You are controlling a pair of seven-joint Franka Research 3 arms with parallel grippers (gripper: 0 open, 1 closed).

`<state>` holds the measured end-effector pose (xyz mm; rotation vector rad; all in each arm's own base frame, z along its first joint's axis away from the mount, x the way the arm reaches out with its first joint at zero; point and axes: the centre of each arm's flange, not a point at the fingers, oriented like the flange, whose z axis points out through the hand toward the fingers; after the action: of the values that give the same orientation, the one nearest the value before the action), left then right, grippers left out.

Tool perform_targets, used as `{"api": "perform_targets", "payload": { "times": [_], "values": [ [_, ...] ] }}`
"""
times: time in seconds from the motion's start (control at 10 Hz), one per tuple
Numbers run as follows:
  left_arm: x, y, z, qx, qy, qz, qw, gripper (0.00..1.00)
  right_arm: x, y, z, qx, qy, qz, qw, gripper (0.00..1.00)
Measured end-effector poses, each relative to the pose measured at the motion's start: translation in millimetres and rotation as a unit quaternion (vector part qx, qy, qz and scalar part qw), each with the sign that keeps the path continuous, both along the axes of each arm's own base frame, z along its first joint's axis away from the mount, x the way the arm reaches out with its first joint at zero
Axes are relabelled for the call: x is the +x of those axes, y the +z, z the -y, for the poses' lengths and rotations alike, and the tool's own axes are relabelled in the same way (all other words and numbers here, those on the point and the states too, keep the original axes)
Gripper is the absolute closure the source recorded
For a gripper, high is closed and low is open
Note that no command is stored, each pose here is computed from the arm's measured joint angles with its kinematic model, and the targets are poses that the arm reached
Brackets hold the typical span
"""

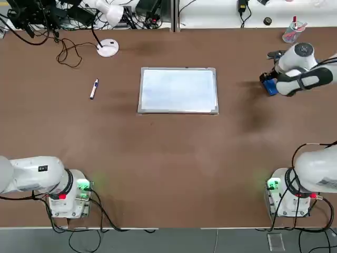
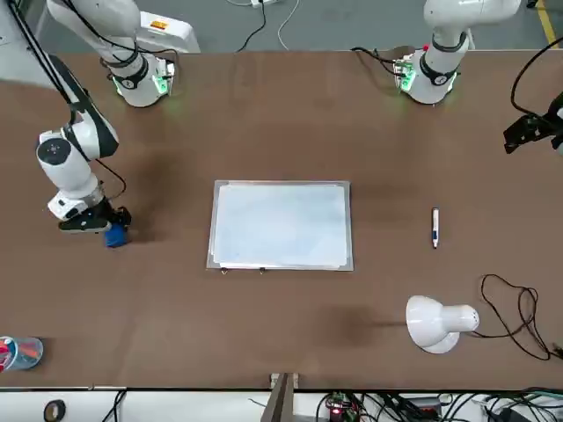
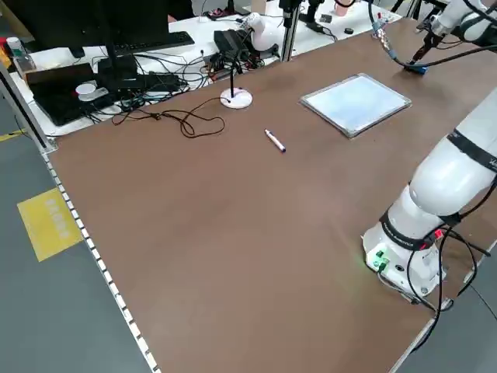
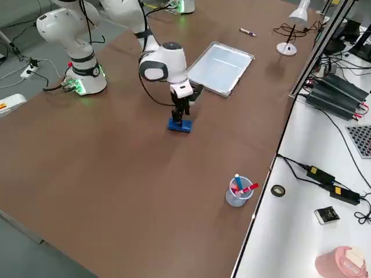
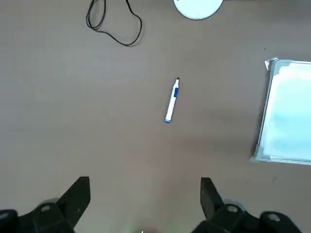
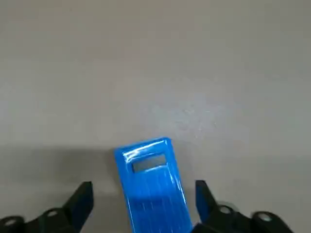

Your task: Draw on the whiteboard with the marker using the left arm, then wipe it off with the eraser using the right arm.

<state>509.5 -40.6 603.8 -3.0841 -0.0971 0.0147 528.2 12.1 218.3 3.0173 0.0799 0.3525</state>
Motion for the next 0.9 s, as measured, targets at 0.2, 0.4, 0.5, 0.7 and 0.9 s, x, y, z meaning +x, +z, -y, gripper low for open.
{"api": "perform_targets", "payload": {
  "times": [0.2,0.4,0.5,0.7,0.9],
  "values": [
    [0.1,0.2,0.0,0.0,0.0,0.001,1.0,0.0,22.7,31.6,-16.3,-0.005,-0.03,-0.01,0.999,0.0],
    [0.2,0.4,0.0,0.0,0.0,0.001,1.0,0.0,48.0,80.2,-32.4,-0.017,-0.043,-0.011,0.999,0.0],
    [0.3,0.6,0.0,0.0,0.0,0.001,1.0,0.0,60.2,106.7,-35.0,-0.021,-0.042,-0.015,0.999,0.0],
    [0.6,2.2,-0.1,0.0,0.0,0.004,1.0,0.0,84.3,163.3,-18.2,-0.009,-0.025,-0.029,0.999,0.0],
    [1.0,4.6,-0.5,-0.001,0.0,0.006,1.0,0.0,101.4,217.0,19.9,0.006,-0.022,-0.043,0.999,0.0]
  ]
}}
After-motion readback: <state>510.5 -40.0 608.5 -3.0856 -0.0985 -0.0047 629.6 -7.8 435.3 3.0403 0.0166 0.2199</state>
